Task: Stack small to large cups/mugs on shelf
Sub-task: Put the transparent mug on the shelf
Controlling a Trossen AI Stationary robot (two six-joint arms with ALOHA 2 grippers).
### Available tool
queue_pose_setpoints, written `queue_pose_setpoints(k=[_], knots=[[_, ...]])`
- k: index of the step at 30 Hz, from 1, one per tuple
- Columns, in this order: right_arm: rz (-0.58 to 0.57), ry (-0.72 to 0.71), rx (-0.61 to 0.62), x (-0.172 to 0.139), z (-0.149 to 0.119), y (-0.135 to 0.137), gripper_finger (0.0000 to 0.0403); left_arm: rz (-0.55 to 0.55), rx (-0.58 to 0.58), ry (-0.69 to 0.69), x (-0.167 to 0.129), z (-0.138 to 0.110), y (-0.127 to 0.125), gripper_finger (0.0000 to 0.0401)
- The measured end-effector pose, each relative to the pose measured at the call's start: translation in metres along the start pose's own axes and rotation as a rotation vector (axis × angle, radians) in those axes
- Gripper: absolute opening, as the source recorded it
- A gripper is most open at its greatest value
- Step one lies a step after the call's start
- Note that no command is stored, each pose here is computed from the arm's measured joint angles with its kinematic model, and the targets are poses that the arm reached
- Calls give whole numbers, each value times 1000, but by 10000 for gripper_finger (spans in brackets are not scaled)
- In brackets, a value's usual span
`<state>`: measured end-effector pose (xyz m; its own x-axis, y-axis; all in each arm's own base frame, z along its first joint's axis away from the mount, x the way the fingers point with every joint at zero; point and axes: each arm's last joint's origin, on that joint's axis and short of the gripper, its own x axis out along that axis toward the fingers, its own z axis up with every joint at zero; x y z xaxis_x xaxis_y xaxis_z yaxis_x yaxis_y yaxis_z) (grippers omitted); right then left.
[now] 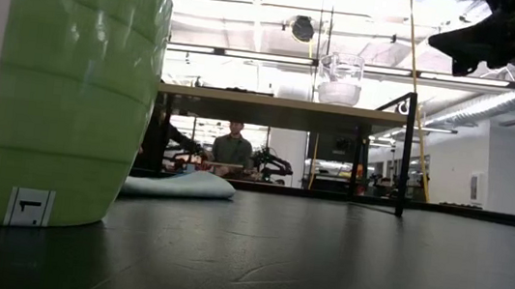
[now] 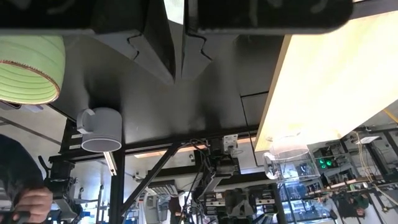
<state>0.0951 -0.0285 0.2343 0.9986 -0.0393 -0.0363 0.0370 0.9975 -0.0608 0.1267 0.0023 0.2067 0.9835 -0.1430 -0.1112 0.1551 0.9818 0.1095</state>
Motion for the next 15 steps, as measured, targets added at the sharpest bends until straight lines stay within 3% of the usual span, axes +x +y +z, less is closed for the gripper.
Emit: queue_pose_setpoints(k=[15], knots=[[213,-75,14,-1,-20,20,0,1,3,-4,0,0,0,31]])
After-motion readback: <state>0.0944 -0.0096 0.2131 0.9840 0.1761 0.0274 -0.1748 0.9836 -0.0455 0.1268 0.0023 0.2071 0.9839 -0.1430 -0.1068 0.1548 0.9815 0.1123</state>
